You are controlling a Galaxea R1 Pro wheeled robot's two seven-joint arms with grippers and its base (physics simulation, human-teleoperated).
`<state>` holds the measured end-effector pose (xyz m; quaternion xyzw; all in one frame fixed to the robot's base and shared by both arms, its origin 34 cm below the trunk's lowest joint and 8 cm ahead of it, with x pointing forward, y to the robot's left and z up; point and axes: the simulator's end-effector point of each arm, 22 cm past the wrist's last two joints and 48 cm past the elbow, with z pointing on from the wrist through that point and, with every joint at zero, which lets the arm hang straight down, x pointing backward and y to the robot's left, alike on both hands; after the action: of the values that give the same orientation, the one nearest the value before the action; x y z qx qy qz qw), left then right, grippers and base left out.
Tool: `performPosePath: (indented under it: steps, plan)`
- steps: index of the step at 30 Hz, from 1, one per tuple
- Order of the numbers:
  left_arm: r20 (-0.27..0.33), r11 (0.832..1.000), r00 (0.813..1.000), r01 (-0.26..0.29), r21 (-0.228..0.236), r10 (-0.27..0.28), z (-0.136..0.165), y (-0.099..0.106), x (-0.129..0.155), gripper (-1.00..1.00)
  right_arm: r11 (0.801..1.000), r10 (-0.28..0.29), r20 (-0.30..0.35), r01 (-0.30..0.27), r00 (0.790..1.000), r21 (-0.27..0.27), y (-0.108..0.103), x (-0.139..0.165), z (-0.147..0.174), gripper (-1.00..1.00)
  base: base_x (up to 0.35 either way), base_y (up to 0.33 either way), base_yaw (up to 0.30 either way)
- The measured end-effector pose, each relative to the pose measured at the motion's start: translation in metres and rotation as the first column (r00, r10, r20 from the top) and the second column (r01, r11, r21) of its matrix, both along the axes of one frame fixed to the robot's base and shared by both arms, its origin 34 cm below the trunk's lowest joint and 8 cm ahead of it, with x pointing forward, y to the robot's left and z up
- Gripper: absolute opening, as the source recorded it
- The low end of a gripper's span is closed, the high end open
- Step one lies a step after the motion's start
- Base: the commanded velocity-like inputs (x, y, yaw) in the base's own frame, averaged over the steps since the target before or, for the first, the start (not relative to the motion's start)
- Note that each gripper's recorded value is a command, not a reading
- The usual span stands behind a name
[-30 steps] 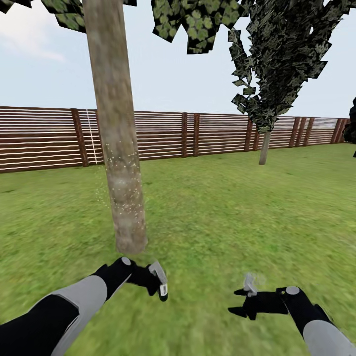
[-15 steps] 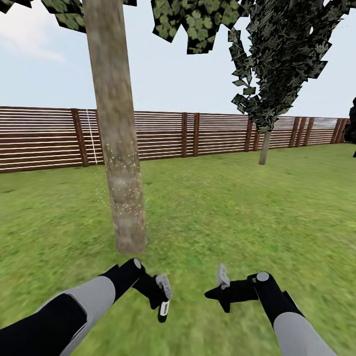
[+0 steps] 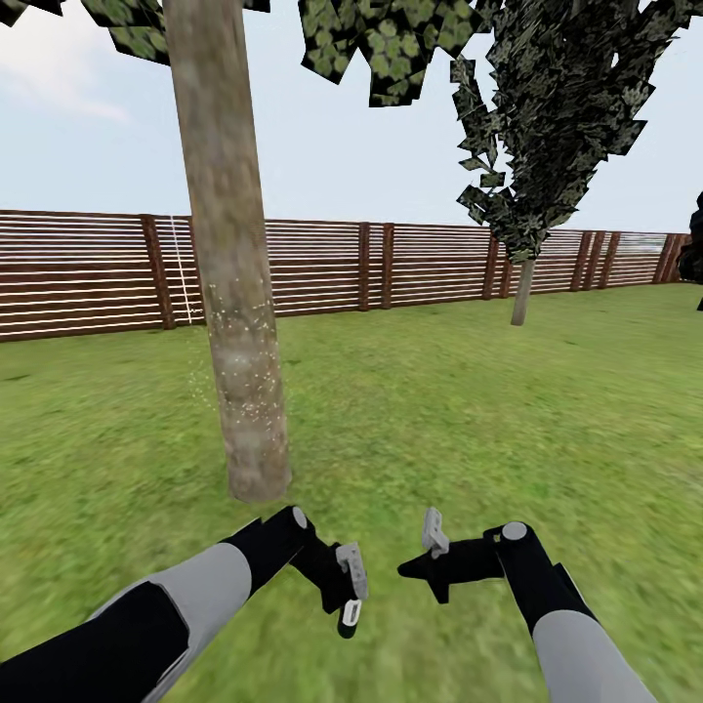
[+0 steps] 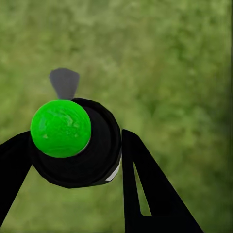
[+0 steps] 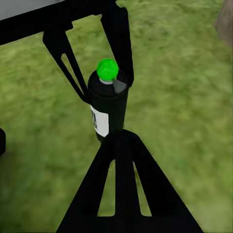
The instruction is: In the garden, pick up the pesticide atomizer on the floor and spray pesticide onto both trees until each tree trunk is fully covered.
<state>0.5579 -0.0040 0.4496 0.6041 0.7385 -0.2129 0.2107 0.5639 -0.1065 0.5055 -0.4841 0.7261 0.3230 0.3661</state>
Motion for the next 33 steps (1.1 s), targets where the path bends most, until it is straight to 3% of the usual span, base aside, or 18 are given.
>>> performPosePath:
  steps: [5, 8, 12, 15, 22, 30, 33]
  plan:
    - [0.013, 1.0, 1.0, 0.007, -0.014, -0.007, 0.006, -0.006, 0.002, -1.0, 1.0, 0.003, -0.006, -0.003, 1.0, 0.002, 0.001, -0.001, 0.001, -1.0, 0.0, 0.0, 0.0]
    - [0.023, 1.0, 1.0, 0.018, -0.017, -0.018, 0.009, -0.009, 0.003, -1.0, 1.0, -0.006, 0.036, 0.006, 0.999, -0.009, -0.004, 0.007, 0.012, -1.0, 0.0, 0.0, 0.0]
    - [0.023, 1.0, 1.0, 0.021, -0.018, -0.021, 0.01, -0.009, 0.003, -1.0, 1.0, -0.008, 0.046, 0.009, 0.999, -0.012, -0.005, 0.009, 0.015, -1.0, 0.0, 0.0, 0.0]
    - [0.003, 0.999, 0.999, 0.043, -0.03, -0.043, 0.013, -0.013, -0.003, -1.0, 1.0, -0.008, 0.047, 0.008, 0.999, -0.011, -0.004, 0.009, 0.015, -1.0, 0.0, 0.0, 0.0]
    - [0.033, 0.994, 0.995, 0.093, -0.065, -0.091, 0.032, -0.031, -0.003, -1.0, 1.0, -0.006, 0.048, 0.006, 0.999, -0.01, -0.003, 0.009, 0.016, -1.0, 0.0, 0.0, 0.0]
    - [0.052, 0.993, 0.994, 0.097, -0.069, -0.094, 0.036, -0.034, 0.0, -1.0, 1.0, 0.003, 0.042, -0.004, 0.999, 0.013, 0.013, 0.008, 0.02, -1.0, 0.0, 0.0, 0.0]
    - [0.052, 0.993, 0.994, 0.097, -0.069, -0.094, 0.036, -0.034, 0.0, -1.0, 0.999, -0.005, 0.048, 0.003, 0.999, 0.045, 0.017, 0.01, 0.027, -1.0, 0.0, 0.0, 0.0]
